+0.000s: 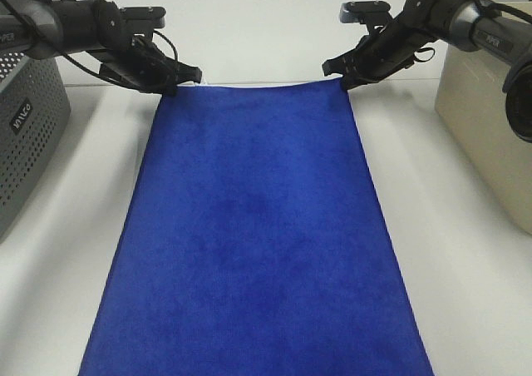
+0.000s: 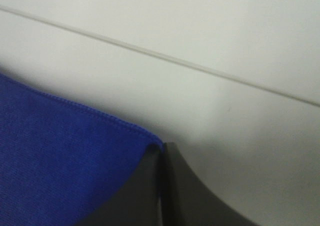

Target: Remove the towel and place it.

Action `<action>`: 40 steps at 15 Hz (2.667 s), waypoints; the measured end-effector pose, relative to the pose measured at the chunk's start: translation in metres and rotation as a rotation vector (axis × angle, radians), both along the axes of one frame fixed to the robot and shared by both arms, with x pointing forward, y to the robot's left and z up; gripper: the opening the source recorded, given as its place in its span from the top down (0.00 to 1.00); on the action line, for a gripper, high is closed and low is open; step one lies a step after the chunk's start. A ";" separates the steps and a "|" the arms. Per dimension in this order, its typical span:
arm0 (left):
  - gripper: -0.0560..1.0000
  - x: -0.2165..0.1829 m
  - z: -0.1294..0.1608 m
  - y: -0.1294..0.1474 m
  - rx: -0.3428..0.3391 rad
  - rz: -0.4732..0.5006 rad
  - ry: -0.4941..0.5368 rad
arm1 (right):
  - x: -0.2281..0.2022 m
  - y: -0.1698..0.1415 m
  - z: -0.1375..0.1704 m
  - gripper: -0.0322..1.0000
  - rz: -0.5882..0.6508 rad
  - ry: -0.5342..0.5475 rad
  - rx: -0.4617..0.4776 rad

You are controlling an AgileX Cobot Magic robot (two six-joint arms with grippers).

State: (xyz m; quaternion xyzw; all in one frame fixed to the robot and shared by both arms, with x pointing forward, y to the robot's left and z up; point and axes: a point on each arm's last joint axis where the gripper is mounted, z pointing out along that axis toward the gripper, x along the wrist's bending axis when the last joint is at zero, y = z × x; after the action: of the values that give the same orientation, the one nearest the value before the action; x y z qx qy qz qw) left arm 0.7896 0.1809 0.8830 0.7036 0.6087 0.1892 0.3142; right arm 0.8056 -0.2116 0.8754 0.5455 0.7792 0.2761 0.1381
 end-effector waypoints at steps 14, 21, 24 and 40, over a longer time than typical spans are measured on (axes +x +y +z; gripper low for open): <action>0.95 0.014 -0.004 0.002 0.045 -0.003 -0.206 | 0.016 -0.001 -0.007 0.95 -0.058 -0.193 0.035; 0.95 0.017 -0.026 0.002 0.049 0.001 -0.253 | 0.019 -0.002 -0.020 0.95 -0.075 -0.227 0.029; 0.91 0.018 -0.026 0.002 0.048 0.001 -0.262 | 0.019 -0.002 -0.028 0.95 -0.077 -0.219 0.027; 0.36 0.015 0.018 0.002 0.044 -0.003 -0.265 | 0.007 0.003 0.025 0.33 -0.012 -0.121 0.067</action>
State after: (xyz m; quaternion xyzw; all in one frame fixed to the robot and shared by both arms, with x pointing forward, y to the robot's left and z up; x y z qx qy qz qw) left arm 0.8050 0.1832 0.9006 0.6802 0.5564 0.2930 0.3766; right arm 0.8125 -0.2084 0.9008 0.5369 0.7564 0.3336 0.1685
